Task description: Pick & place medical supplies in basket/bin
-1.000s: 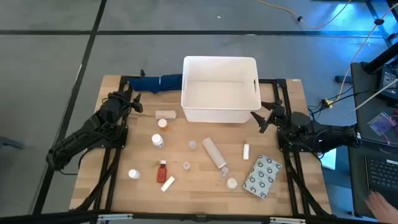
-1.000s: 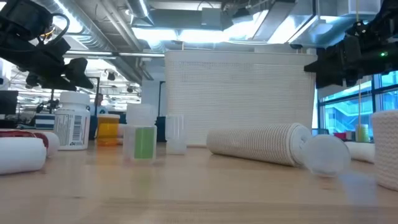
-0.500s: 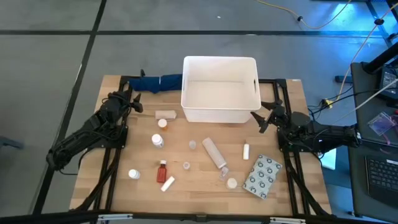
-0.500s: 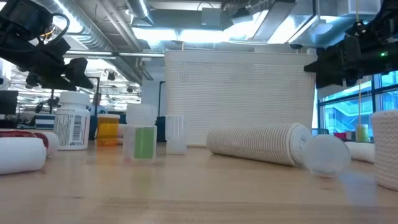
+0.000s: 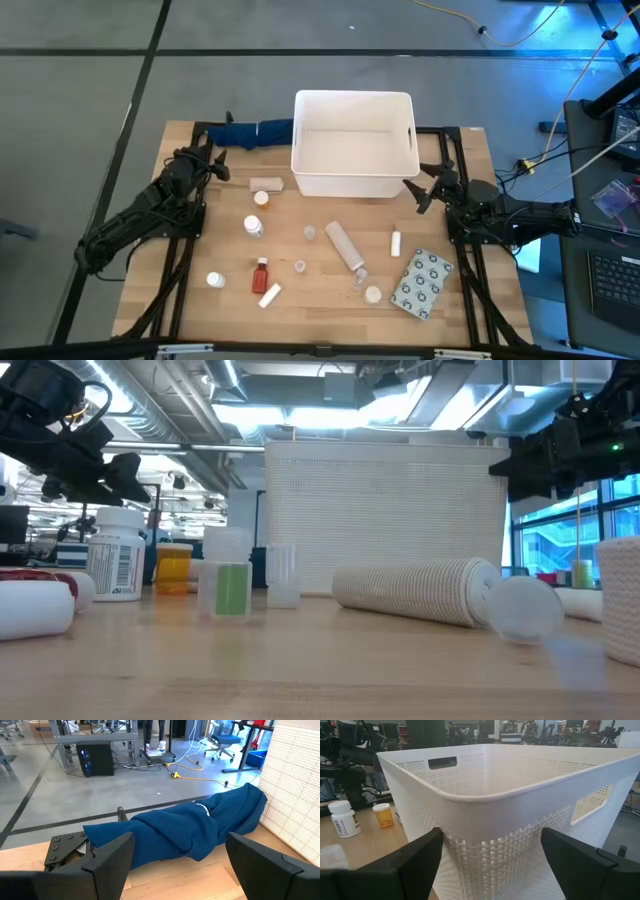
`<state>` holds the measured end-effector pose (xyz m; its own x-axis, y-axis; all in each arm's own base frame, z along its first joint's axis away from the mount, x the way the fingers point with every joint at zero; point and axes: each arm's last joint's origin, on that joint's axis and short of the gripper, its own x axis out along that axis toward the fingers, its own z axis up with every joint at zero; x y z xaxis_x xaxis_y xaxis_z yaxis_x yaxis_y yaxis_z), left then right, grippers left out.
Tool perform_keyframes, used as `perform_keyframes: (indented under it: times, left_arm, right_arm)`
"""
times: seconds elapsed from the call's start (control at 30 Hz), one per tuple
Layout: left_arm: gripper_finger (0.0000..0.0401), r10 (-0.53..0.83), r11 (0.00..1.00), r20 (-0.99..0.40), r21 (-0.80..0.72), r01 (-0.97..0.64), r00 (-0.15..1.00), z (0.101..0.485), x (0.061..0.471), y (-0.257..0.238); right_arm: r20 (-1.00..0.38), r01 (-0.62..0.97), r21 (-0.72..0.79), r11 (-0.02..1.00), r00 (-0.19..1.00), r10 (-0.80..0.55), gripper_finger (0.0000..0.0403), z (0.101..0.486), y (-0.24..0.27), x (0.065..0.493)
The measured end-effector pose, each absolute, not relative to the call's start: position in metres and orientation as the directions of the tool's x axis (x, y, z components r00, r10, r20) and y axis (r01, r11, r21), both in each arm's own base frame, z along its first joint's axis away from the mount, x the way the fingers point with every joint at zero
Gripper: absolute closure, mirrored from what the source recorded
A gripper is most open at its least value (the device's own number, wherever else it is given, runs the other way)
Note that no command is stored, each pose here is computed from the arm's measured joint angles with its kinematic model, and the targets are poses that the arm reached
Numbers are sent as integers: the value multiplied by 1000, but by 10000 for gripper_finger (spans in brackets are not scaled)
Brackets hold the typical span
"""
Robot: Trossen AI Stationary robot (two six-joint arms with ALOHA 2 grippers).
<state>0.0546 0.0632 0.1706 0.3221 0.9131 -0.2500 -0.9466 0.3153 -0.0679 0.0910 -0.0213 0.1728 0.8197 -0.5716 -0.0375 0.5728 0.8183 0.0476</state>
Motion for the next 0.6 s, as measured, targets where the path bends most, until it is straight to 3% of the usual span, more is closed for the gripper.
perform_keyframes:
  times: [0.6]
  left_arm:
    - [94,913,315,-250,-68,-947,322,171,55,63]
  right_arm:
    - [-37,572,58,818,820,-571,66,173,-21,91]
